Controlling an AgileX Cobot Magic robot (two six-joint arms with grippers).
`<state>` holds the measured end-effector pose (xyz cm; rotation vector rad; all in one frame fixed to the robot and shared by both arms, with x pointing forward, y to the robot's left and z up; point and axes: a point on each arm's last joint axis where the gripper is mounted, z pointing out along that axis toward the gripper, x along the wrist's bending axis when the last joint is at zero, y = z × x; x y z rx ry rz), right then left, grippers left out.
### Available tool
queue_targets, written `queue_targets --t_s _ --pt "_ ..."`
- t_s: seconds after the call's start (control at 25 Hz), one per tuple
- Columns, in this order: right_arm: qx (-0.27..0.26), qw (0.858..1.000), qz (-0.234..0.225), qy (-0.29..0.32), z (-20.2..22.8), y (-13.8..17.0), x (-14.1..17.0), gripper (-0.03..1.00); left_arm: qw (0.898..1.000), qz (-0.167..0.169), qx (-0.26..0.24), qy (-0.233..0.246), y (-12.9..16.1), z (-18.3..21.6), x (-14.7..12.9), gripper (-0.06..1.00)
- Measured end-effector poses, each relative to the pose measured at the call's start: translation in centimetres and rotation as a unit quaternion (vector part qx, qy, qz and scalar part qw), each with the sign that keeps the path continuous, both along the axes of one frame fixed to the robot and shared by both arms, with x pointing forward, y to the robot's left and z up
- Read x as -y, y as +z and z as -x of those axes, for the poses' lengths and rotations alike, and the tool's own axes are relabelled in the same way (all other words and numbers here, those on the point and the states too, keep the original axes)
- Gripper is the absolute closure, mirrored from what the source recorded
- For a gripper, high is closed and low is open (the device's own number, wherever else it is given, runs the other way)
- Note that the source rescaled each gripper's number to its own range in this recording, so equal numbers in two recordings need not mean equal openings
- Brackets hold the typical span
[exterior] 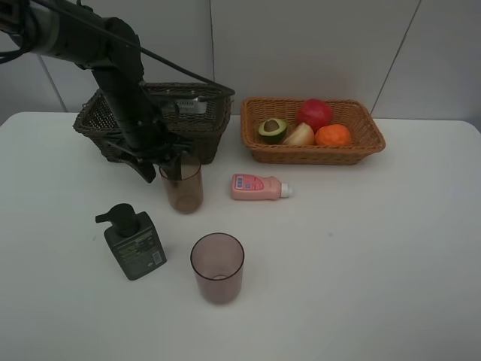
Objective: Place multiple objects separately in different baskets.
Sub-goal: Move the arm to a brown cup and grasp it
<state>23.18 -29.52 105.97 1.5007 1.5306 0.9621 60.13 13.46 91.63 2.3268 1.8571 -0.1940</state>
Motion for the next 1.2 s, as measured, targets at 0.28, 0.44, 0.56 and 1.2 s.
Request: queue_targets --t_s 0.28,0.44,0.56,1.2 --pt "0.0 1.0 0.0 0.0 0.0 0.0 0.0 0.04 1.0 0.001 0.003 0.001 0.0 -0.06 0.02 0.7" --pt "0.0 1.0 0.0 0.0 0.0 0.0 0.0 0.04 1.0 0.005 0.004 0.003 0.02 -0.08 0.08 0.81" --pt "0.0 1.0 0.0 0.0 0.0 0.0 0.0 0.04 1.0 0.006 0.004 0.005 0.02 -0.08 0.12 0.94" --pt "0.0 1.0 0.0 0.0 0.0 0.0 0.0 0.04 1.0 0.007 0.003 0.005 0.02 -0.07 0.12 0.94"
